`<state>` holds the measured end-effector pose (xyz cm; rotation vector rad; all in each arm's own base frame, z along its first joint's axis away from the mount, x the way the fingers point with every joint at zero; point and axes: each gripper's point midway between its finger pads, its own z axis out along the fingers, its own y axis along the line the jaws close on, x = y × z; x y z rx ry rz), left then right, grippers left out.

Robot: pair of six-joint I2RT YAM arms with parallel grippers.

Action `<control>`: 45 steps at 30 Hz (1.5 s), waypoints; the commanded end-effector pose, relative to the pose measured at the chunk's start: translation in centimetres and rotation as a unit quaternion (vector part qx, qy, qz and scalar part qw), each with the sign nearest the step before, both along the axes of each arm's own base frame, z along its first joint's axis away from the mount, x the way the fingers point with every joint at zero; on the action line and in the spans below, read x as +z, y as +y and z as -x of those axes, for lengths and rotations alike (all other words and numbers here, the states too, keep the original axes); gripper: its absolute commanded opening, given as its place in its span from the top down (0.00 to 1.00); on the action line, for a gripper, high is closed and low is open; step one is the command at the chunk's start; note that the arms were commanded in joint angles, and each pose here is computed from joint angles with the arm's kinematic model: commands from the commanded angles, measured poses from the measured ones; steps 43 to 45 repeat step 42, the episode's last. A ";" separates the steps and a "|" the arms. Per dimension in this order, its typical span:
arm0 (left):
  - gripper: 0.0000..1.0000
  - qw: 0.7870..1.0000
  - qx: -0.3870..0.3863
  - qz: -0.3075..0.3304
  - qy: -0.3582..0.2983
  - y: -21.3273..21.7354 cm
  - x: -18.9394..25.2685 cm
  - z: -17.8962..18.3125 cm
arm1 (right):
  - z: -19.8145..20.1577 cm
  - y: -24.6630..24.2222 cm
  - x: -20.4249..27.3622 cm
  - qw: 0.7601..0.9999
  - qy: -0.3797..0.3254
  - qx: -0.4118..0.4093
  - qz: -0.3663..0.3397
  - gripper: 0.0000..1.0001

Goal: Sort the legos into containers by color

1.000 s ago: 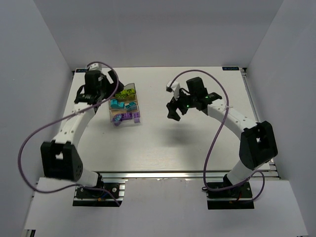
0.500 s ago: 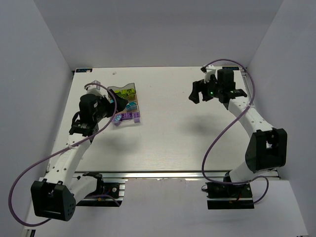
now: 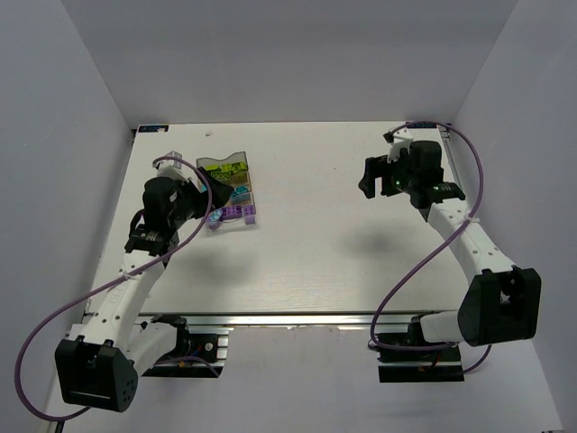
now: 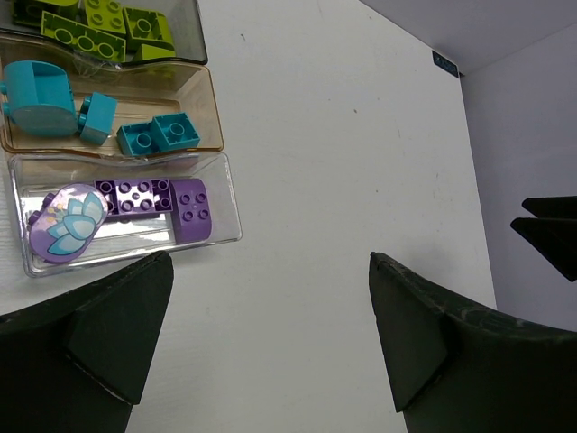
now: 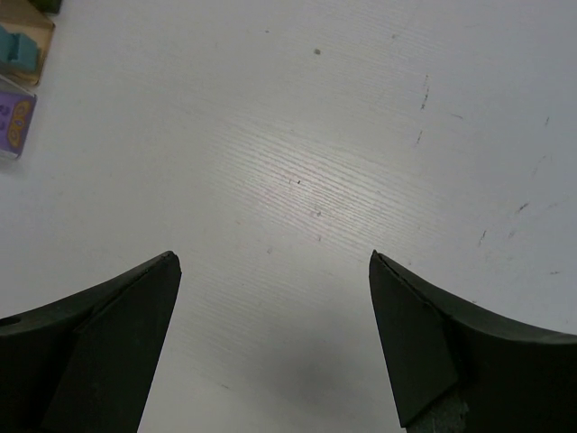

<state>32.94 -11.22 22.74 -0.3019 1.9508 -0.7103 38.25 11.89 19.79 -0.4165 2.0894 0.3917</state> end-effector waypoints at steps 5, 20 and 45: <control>0.02 1.000 -0.006 -0.003 -0.013 0.0 0.8 1.0 | 0.0 -0.4 1.2 0.999 -0.026 -0.017 -0.014 0.11; 0.02 1.000 0.000 -0.007 -0.014 0.3 0.6 1.6 | 0.7 -0.5 0.5 0.999 -0.021 -0.020 -0.018 0.11; 0.02 1.000 0.004 -0.007 -0.011 0.3 0.1 1.1 | 0.7 0.0 -0.5 0.999 -0.006 -0.015 -0.029 0.11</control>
